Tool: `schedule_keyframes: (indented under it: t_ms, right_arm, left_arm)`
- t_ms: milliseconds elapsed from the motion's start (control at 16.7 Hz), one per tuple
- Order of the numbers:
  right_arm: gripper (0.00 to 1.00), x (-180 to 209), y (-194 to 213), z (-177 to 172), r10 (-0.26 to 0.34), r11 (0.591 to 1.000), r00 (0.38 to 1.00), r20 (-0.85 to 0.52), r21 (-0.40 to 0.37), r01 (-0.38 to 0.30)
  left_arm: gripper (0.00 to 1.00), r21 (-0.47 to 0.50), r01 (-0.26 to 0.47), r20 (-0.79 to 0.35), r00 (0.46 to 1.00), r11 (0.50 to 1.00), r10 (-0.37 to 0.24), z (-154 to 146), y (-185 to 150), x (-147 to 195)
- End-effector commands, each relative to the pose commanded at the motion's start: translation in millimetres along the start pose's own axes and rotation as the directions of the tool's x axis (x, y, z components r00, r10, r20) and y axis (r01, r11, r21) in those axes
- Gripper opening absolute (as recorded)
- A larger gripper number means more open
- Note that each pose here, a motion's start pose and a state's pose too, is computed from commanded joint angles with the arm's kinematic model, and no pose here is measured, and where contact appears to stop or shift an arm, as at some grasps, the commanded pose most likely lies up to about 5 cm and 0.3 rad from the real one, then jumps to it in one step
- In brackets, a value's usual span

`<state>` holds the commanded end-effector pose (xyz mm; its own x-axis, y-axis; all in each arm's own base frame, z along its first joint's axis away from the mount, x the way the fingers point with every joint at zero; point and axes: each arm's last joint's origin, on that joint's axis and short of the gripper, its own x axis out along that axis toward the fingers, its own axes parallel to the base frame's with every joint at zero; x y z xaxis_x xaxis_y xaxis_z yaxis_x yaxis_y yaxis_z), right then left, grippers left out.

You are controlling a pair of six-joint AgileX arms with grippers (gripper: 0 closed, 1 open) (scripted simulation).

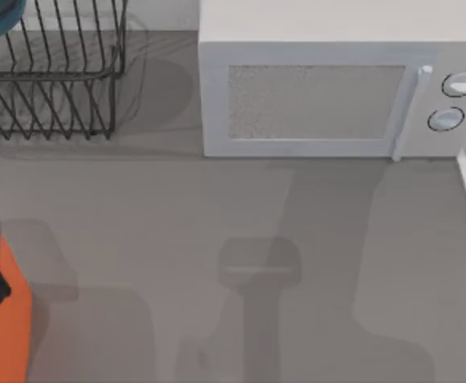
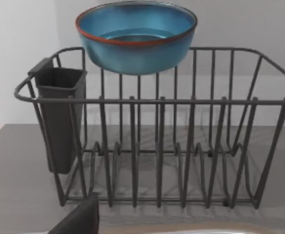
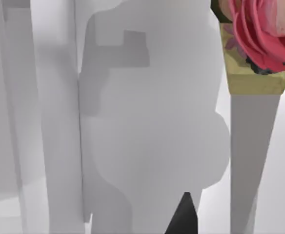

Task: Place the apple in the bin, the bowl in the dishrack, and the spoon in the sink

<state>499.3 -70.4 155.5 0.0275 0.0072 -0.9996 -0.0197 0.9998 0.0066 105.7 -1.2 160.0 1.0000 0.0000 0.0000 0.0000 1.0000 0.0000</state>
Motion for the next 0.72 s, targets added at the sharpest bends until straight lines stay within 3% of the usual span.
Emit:
schedule_keyframes:
  t_ms: [360, 720]
  right_arm:
    - [0.98, 0.0, 0.0, 0.0, 0.000, 1.000, 1.000, 0.000, 0.000, 0.000]
    - [1.00, 0.0, 0.0, 0.0, 0.000, 1.000, 1.000, 0.000, 0.000, 0.000]
  left_arm:
    - [1.00, 0.000, 0.000, 0.000, 1.000, 1.000, 0.000, 0.0, 0.0, 0.0]
    - [1.00, 0.000, 0.000, 0.000, 1.000, 1.000, 0.000, 0.0, 0.0, 0.0]
